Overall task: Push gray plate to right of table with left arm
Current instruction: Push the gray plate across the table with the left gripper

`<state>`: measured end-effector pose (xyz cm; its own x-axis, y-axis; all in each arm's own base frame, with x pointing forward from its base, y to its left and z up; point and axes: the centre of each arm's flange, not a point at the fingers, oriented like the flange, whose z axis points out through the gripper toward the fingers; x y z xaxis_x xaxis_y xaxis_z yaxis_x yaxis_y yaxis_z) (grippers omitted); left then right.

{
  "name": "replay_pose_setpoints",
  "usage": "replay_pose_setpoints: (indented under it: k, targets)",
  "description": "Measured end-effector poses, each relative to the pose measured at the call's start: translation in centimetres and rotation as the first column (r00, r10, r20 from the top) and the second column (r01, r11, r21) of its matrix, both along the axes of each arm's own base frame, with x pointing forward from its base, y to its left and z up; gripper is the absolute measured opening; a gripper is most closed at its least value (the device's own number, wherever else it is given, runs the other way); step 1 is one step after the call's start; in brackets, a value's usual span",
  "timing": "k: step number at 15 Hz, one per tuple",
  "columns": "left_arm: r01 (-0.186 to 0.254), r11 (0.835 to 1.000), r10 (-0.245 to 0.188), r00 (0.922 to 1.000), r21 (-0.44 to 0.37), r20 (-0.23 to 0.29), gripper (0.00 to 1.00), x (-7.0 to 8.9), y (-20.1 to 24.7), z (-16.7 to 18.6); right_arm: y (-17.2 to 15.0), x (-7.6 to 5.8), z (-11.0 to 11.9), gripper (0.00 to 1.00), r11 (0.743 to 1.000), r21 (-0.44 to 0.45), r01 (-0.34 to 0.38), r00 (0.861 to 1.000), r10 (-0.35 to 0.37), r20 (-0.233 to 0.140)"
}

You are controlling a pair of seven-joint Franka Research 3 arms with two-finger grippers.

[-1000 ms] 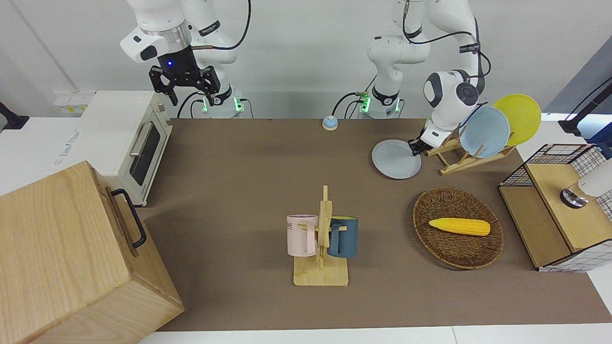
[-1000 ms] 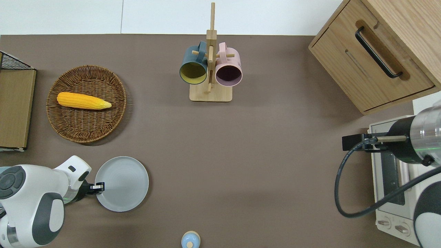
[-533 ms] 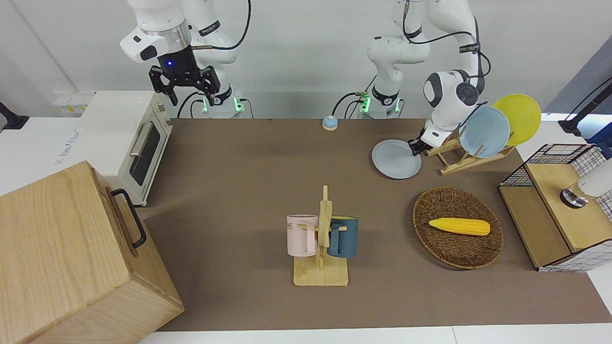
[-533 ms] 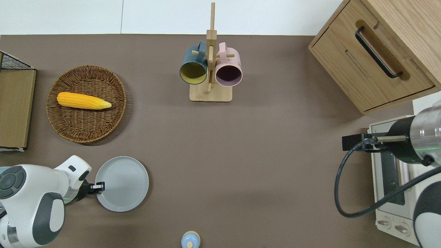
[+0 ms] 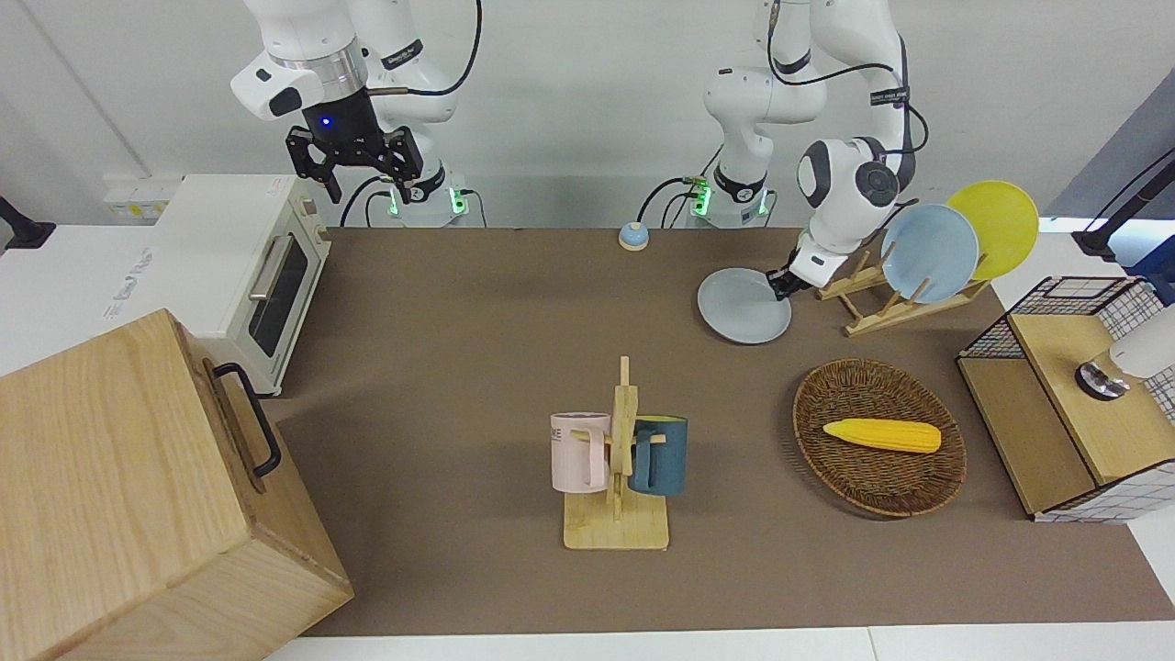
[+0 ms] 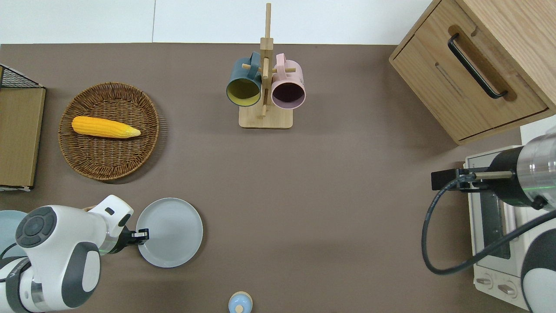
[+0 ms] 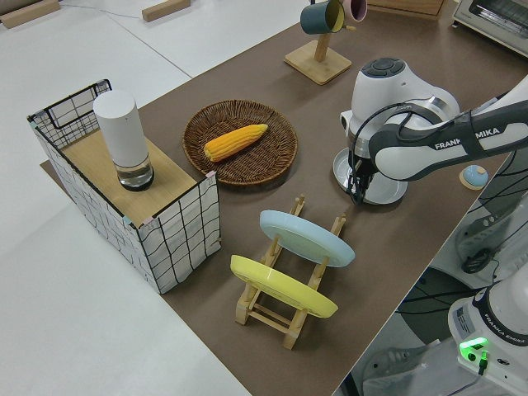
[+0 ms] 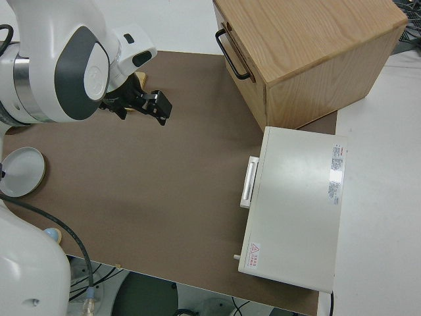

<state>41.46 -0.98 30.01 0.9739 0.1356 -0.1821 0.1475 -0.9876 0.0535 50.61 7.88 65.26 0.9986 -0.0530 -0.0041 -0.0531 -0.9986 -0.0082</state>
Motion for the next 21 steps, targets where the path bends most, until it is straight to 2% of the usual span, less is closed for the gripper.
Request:
replay_pose_setpoints:
  k: [5, 8, 14, 21]
  targets:
    - [-0.032, 0.999, 0.032, 0.9994, -0.023, -0.014, 0.04, -0.3, -4.2, -0.1, 0.0, 0.0, 0.0, 1.0, 1.0, 0.0, 0.0, 1.0, 0.0, 0.0]
    - [-0.069, 0.997, 0.069, 0.9975, -0.036, -0.019, 0.04, -0.8, -8.0, -0.2, 0.0, 0.0, 0.0, 1.0, 1.0, 0.0, 0.0, 1.0, 0.0, 0.0]
    - [-0.141, 0.99, 0.141, 0.9897, -0.006, 0.025, 0.04, -3.2, -17.6, 0.0, 0.0, 0.0, 0.0, 1.0, 1.0, 0.0, 0.0, 1.0, 0.0, 0.0]
    - [-0.2, 0.977, 0.203, 0.9784, -0.076, 0.037, 0.04, -4.7, -23.0, -0.3, 0.0, 0.0, 0.0, 1.0, 1.0, 0.0, 0.0, 1.0, 0.0, 0.0]
